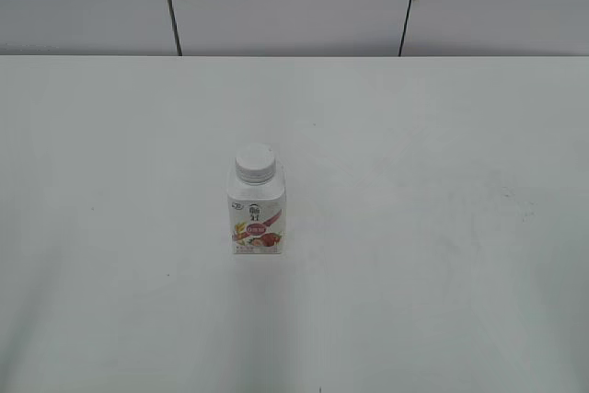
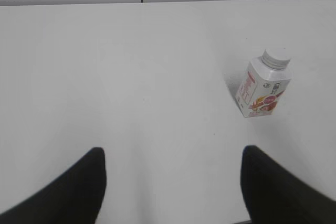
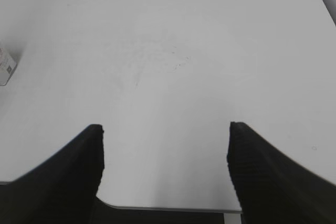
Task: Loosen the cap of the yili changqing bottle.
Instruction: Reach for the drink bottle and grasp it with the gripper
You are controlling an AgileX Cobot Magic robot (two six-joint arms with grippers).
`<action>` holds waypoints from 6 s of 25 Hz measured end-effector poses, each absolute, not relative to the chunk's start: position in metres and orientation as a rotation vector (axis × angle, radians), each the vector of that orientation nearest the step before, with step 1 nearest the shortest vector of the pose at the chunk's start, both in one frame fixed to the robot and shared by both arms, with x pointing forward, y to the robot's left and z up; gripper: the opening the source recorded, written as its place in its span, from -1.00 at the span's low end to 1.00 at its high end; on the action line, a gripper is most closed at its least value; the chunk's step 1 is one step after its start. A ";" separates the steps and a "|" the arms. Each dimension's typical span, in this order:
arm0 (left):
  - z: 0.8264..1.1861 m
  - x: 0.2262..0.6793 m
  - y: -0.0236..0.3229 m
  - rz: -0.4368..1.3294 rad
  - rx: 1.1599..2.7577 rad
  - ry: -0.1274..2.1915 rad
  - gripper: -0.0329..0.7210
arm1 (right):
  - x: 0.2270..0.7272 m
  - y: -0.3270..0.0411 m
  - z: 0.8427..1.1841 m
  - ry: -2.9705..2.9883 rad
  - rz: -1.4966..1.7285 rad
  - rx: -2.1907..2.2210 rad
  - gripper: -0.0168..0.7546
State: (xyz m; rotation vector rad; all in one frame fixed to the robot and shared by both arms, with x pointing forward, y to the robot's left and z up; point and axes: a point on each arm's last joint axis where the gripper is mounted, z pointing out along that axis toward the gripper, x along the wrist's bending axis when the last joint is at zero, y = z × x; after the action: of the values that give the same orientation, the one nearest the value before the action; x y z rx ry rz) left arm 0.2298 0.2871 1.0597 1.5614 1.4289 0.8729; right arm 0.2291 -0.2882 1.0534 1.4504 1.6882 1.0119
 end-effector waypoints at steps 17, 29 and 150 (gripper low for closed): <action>1.060 0.230 0.287 0.873 1.561 1.429 0.34 | 0.229 -0.288 1.053 1.688 1.012 1.450 0.53; 1.060 0.230 0.287 0.873 1.561 1.429 0.34 | 0.229 -0.288 1.053 1.688 1.012 1.450 0.53; 0.859 0.546 0.166 0.060 1.977 0.196 0.10 | 0.249 -0.284 1.070 1.772 1.002 1.527 0.53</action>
State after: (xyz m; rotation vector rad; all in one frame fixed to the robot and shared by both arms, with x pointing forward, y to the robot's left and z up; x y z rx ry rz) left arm 0.5460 0.1664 0.8591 1.9771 0.1962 0.0600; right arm 0.2485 -0.2844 1.0702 1.5270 1.7724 1.0019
